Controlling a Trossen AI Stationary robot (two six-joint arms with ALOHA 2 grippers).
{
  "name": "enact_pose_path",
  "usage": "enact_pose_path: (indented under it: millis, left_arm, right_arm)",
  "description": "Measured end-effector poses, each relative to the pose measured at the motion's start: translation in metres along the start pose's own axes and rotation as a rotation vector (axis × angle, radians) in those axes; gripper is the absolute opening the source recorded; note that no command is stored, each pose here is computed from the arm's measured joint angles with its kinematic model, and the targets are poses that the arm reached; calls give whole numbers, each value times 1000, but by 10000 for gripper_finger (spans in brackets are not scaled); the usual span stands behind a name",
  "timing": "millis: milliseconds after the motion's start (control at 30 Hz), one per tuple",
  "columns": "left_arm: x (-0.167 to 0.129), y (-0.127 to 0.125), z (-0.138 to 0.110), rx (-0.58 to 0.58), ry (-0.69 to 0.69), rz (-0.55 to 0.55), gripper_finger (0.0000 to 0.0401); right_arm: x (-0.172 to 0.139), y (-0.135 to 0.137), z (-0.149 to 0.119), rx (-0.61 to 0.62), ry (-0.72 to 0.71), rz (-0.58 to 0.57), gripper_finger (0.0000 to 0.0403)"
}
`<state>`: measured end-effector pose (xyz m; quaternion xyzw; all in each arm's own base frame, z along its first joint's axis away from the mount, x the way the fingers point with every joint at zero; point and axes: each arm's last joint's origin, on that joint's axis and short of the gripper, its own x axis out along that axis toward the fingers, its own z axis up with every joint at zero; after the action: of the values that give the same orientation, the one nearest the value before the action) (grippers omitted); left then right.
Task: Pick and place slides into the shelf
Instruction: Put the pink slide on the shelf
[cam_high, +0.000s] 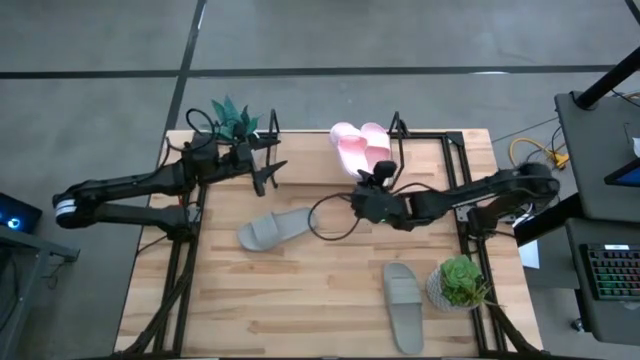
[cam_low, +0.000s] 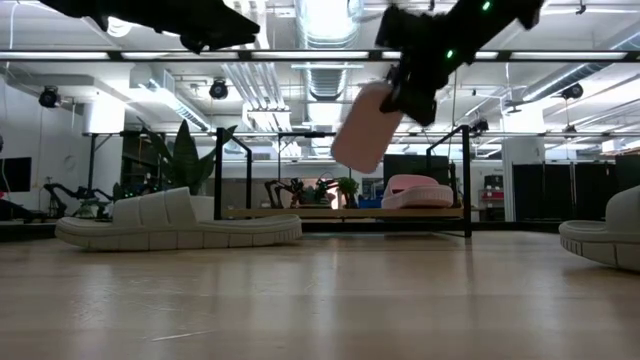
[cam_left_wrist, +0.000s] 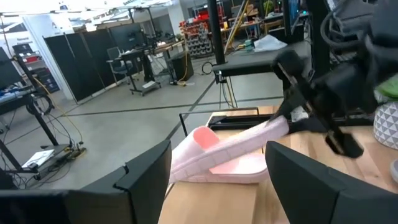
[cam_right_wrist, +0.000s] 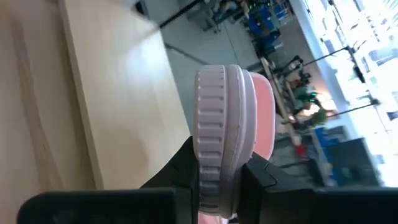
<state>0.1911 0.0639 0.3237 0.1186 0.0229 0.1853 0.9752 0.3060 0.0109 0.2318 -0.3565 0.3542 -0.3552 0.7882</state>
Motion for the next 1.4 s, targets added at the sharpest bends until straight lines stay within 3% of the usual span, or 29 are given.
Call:
enact_pose_path:
  millis: [167, 400, 567, 1400]
  left_arm:
    - [5, -1, -1, 3, -4, 1, 245]
    - [4, -1, -2, 4, 5, 3, 245]
    - [4, -1, -2, 9, 7, 6, 245]
    - [6, -1, -7, 36, 46, 23, 245]
  right_arm:
    - [18, 20, 9, -106, 64, -47, 49]
    - [41, 32, 4, -167, 126, -26, 49]
    - [49, 31, -2, -131, 129, 60, 49]
    - [70, 19, -12, -129, 163, 85, 48]
